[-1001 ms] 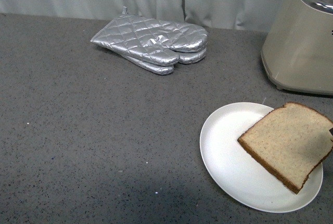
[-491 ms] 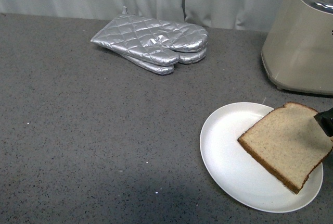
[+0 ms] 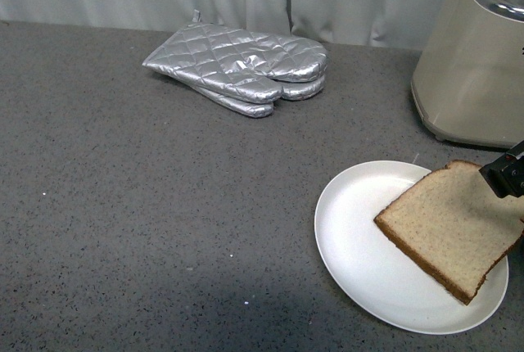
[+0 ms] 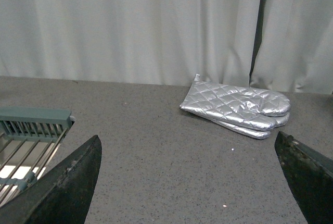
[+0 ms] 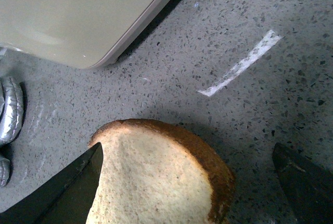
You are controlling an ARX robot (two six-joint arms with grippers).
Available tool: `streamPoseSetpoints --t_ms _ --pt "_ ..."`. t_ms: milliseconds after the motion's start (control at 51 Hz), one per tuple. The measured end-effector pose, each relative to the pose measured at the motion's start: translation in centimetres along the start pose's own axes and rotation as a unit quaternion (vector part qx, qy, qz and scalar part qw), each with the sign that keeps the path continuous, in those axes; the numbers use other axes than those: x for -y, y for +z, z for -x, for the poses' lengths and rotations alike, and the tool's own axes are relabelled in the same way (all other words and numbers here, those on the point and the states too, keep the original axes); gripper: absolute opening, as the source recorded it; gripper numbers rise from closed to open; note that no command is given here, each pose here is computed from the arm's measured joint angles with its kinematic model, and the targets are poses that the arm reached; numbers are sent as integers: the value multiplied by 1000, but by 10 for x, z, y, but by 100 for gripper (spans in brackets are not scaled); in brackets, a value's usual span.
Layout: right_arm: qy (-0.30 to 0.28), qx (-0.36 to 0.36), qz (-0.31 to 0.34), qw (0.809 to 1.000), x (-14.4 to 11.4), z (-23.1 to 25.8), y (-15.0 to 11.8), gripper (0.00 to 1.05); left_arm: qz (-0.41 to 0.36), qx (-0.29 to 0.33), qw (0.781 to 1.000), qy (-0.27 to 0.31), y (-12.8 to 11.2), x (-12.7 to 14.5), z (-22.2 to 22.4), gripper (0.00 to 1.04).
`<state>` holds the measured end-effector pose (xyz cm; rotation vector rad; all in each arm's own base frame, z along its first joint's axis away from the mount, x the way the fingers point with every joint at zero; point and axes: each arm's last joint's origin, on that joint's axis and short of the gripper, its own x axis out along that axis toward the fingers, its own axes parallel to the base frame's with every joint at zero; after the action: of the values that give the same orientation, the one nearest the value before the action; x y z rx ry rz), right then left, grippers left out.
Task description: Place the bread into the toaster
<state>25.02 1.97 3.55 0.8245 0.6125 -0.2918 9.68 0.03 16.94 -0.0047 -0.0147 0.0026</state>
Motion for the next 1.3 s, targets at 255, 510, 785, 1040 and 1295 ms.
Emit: streamPoseSetpoints --t_ms 255,510,785,1040,1295 --pt "4 -5 7 1000 -6 -4 0 61 0 0 1000 0 0 0 0 98" --pt "6 -6 12 1000 -14 -1 1 17 0 0 1000 0 0 0 0 98" --pt "37 12 16 999 -39 16 13 2 0 0 1000 0 0 0 0 98" --pt "99 73 31 992 -86 67 47 2 0 0 1000 0 0 0 0 98" --pt "66 261 8 963 -112 133 108 2 0 0 1000 0 0 0 0 98"
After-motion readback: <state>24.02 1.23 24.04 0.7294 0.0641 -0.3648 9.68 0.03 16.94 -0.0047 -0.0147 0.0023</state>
